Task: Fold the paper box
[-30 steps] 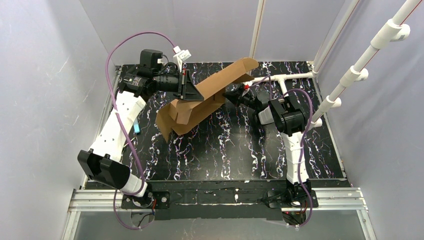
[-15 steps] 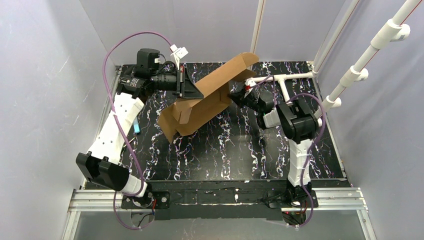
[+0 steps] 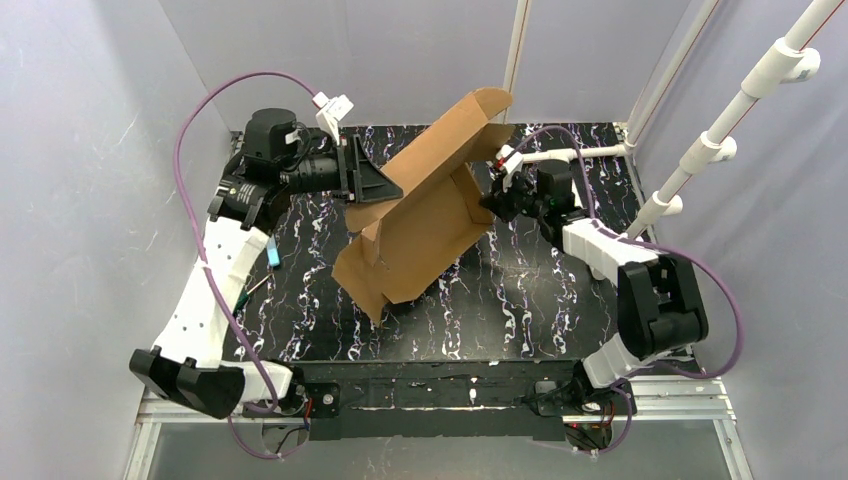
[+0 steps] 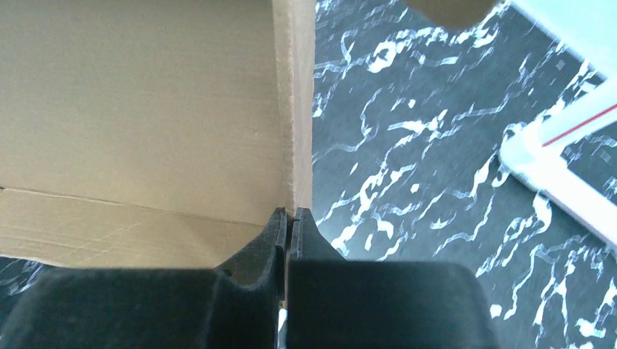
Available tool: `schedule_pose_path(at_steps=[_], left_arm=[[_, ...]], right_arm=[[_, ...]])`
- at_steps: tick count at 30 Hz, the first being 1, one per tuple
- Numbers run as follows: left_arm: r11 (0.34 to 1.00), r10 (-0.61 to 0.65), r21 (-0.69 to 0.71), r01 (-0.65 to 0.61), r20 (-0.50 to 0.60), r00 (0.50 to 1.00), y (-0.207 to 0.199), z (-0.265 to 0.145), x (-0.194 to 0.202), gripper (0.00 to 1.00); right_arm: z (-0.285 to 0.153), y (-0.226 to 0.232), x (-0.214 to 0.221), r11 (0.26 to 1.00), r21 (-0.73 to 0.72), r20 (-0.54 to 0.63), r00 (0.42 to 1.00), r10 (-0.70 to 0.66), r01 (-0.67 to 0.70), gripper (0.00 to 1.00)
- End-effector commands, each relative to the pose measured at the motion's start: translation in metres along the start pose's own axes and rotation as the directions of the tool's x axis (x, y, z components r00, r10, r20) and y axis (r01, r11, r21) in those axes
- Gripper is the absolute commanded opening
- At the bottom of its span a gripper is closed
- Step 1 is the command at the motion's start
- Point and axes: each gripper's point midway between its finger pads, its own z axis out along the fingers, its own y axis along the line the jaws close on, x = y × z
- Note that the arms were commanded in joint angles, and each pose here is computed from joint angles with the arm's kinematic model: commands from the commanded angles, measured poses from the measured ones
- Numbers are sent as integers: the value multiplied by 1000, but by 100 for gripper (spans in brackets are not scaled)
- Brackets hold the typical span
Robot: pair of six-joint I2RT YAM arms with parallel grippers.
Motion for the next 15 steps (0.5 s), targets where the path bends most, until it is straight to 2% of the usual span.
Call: schedule_pose_path(at_steps=[1,7,11,15], left_arm=[[994,28,-106,-22,53,998,14,-11,5,46],[986,21,-168,-16,25,999,43,-9,31,41],[985,11,-173,-8,19,1000,56,-4,42,39],[982,-18,-189,19,6,1000,74,5,49,37]], right_arm=[[-38,28,6,995,-89,-202,979,18,-37,1],[-75,50,25,988,-112,-372,926,57,-105,1],[-93,63,50,975,-136,-513,854,83,-177,1],[-103,57,71,980,-117,-617,785,54,-159,1]])
